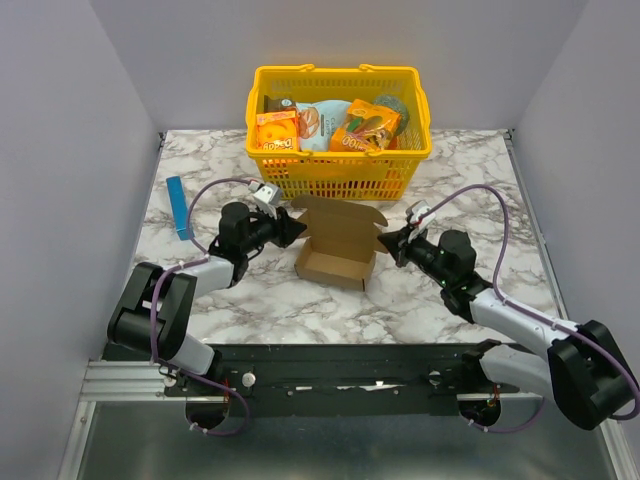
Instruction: Fold the paper box
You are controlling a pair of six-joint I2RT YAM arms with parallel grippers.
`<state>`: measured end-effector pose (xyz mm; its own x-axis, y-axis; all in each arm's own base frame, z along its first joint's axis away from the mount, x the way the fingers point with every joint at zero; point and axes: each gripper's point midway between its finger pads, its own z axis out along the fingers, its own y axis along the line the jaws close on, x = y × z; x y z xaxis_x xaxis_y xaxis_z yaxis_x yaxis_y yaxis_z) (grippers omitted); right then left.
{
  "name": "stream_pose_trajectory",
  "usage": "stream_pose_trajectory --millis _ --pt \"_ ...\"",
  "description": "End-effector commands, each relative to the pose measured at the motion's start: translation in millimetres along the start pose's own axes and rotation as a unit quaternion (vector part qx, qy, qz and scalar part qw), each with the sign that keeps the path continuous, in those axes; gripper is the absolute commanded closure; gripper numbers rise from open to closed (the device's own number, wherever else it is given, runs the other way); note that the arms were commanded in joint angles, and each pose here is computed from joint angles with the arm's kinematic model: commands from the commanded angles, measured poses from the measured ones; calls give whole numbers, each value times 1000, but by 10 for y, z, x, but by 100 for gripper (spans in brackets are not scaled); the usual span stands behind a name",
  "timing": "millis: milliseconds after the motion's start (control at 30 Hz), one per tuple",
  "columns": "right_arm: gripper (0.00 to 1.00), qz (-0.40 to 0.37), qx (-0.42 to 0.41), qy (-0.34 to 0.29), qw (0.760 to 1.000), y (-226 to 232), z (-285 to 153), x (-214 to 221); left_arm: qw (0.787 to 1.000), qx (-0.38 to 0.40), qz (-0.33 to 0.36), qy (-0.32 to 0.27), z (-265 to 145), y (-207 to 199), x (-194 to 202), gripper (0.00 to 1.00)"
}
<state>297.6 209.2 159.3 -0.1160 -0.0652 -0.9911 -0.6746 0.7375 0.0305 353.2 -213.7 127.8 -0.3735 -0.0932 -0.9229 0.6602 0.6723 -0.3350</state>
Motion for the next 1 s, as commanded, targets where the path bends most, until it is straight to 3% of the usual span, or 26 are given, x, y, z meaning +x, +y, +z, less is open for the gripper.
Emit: stream_pose_trajectory --millis 0,267,500,967 --pt "99 -18 -16 3 1000 34 48 -45 999 28 17 -17 42 -125 -136 65" --pt "99 -23 -12 8 1000 12 66 -39 1000 22 14 0 130 -157 -49 86" --pt "99 -29 45 -14 998 -150 32 -167 999 -6 50 15 276 -370 87 99" --pt "99 18 175 -44 983 -542 149 -304 985 -120 108 -65 321 -321 -84 100"
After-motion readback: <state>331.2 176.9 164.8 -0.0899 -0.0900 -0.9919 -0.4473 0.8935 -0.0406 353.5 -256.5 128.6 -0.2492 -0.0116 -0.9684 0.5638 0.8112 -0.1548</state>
